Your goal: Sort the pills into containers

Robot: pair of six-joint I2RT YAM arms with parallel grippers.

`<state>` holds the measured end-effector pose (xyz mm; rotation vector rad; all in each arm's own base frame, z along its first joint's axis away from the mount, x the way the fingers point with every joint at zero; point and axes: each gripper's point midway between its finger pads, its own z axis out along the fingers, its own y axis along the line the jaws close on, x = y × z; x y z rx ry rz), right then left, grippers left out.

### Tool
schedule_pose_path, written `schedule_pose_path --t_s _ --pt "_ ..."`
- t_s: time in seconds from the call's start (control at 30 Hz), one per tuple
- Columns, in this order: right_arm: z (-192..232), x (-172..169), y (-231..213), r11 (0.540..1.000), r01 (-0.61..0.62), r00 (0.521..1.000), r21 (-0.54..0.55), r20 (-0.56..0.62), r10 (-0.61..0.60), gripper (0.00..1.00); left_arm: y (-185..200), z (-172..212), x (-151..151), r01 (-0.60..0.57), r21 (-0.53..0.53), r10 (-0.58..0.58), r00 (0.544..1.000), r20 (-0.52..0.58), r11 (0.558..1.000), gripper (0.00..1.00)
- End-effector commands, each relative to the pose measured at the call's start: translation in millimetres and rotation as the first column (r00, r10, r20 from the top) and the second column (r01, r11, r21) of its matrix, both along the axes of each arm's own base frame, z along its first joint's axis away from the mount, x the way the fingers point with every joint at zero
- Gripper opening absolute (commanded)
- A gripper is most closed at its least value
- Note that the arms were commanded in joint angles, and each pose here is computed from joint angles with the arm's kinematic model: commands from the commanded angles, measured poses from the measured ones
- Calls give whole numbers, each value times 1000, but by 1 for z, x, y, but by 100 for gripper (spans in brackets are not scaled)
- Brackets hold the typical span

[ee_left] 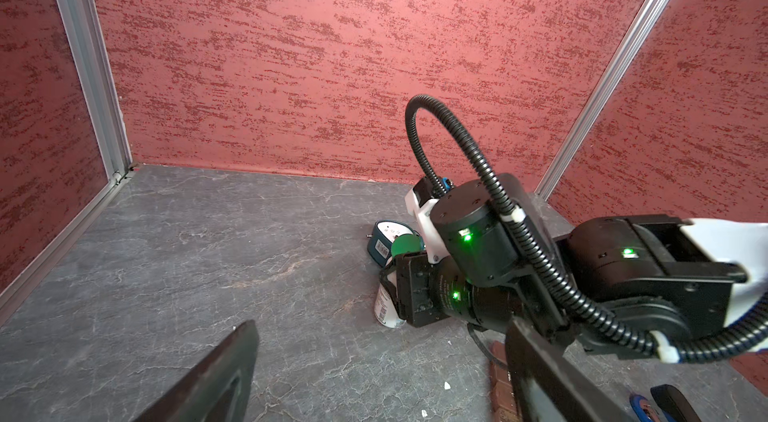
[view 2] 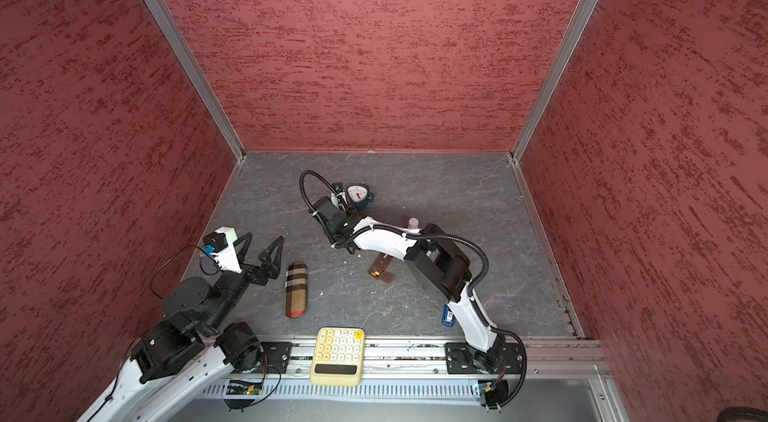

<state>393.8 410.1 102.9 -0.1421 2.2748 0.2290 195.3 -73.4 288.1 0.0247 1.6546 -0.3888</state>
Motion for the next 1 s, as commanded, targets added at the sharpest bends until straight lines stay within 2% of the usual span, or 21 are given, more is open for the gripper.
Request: schedule_pose_path --t_s 0.0,0.37,0.77,0.97 --pt "21 10 9 998 48 995 37 91 -51 34 3 2 -1 -7 -14 7 1000 7 1000 93" --pt "-1 -2 8 998 55 997 26 58 -56 47 2 4 -2 1 -15 -1 1000 13 1000 94" --pt "-26 -10 8 998 47 999 29 5 -47 54 2 4 -3 2 -12 -2 1000 11 1000 94" --pt "-25 -11 8 999 39 999 30 -2 -39 70 2 4 -2 0 -14 1 1000 12 1000 95"
